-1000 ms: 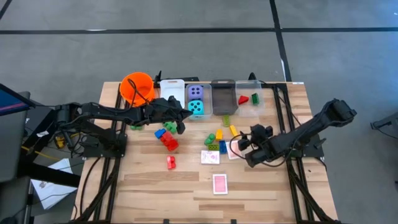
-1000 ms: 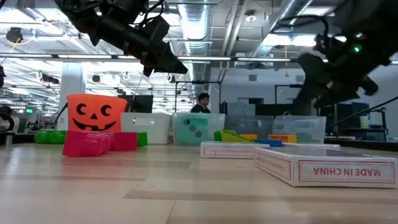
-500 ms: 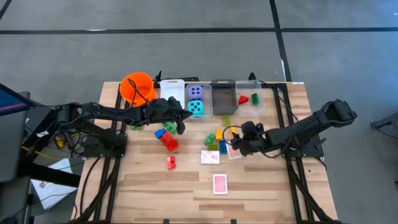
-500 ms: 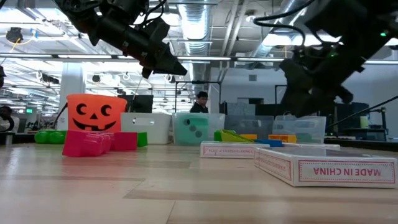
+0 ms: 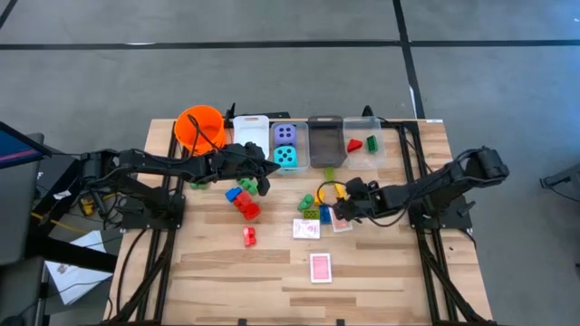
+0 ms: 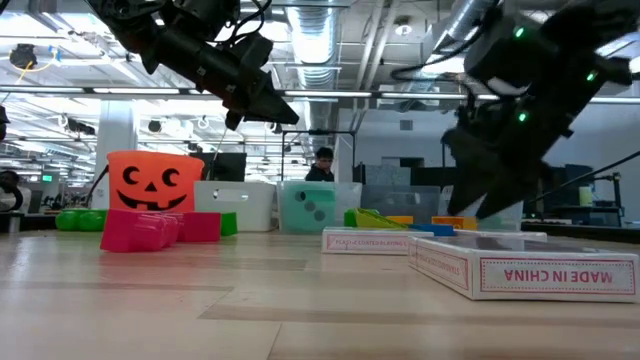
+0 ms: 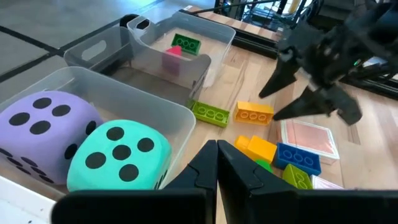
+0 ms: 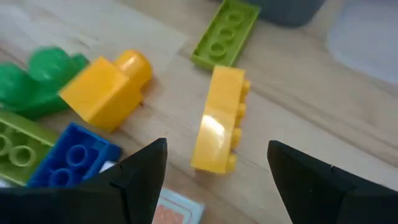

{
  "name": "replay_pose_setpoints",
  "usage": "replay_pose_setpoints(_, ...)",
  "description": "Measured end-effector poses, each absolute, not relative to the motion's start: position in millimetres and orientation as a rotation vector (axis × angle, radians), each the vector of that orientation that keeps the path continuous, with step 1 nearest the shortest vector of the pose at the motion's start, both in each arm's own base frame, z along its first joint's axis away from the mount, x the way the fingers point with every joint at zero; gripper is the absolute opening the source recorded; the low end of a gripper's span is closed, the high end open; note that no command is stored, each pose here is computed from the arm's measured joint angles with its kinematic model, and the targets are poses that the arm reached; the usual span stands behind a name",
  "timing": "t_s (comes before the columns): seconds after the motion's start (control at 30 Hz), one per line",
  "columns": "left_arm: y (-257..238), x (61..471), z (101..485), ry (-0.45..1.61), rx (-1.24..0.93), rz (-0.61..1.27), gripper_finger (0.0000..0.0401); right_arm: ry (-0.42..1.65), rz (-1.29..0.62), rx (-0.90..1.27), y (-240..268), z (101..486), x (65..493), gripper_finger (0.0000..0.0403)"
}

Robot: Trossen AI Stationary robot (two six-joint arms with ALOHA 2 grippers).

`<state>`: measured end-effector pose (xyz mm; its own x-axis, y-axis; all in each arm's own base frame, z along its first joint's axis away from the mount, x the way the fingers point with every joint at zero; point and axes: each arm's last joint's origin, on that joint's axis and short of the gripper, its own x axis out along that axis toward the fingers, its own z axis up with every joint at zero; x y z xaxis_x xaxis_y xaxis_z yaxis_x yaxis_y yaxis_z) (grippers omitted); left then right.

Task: Pick & Place Toys
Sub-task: Put the small yellow game piece into the right transparent bin

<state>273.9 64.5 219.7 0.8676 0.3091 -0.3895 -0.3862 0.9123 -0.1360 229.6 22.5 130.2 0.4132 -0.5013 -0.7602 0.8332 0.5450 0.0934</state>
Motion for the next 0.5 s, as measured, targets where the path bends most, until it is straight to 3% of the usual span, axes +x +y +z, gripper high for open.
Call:
replay_pose_setpoints(0.3,64.4,273.6,219.0,0.378,-0.217,0.367,0.0000,0.801,-0.918,0.537,5.9,107.1,241.9,0.0269)
replay_pose_setpoints(0.5,64.3,273.7,219.0,0.378,-0.218,0.364,0.0000,0.793,-0.920,0.558,2.8,109.8,241.2,0.0208)
